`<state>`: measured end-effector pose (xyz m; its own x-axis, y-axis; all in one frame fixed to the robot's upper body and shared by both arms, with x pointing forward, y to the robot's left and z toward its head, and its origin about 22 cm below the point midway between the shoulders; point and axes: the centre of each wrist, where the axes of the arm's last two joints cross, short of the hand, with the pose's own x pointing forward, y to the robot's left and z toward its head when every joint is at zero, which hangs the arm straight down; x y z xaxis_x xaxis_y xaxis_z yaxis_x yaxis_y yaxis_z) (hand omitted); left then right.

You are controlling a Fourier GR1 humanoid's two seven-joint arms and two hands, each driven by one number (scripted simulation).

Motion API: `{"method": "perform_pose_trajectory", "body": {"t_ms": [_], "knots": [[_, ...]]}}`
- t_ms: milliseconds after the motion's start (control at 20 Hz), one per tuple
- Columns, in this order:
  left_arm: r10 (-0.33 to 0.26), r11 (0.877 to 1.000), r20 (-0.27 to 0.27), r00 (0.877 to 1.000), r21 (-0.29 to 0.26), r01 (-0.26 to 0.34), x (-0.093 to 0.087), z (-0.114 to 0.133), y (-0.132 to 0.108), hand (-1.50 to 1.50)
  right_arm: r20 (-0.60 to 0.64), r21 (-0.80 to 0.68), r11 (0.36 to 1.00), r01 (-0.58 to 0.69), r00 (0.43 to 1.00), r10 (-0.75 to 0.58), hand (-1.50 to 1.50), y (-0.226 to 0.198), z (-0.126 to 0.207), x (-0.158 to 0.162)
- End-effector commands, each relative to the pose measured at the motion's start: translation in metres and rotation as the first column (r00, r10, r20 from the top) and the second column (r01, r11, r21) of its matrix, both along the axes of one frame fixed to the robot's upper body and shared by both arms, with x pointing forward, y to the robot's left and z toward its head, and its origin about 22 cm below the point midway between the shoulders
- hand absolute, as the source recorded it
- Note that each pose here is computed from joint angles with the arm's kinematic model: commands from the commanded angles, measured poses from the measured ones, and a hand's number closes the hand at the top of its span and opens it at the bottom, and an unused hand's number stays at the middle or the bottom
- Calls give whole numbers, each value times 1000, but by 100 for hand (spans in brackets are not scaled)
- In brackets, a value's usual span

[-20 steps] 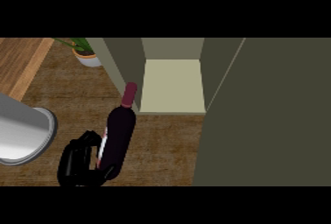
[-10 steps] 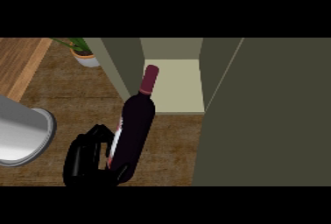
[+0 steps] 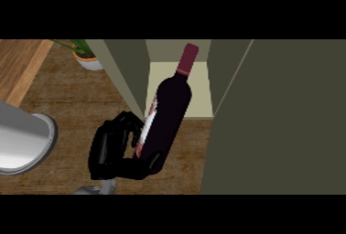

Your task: Pick up the wine, place it into the cabinet and close the cabinet

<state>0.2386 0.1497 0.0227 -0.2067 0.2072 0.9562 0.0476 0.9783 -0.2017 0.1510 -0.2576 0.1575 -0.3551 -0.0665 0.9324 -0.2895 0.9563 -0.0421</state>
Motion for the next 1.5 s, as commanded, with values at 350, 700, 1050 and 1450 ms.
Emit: {"method": "perform_pose_trajectory", "body": {"t_ms": [350,700,1050,1450], "knots": [[52,995,-20,998,84,-50,49,21,-26,150,38,27,1000,-3,999,2,-150,-19,6,-16],[92,979,-17,996,182,-87,76,-11,-61,150,53,-7,1000,-30,998,30,-150,-18,16,1],[104,975,-43,994,204,-93,77,-28,-53,150,42,7,1000,-7,999,6,-150,-19,18,-5],[111,979,-17,994,173,-106,104,-51,-50,150,56,24,999,-22,998,20,-150,-16,14,11]]}}
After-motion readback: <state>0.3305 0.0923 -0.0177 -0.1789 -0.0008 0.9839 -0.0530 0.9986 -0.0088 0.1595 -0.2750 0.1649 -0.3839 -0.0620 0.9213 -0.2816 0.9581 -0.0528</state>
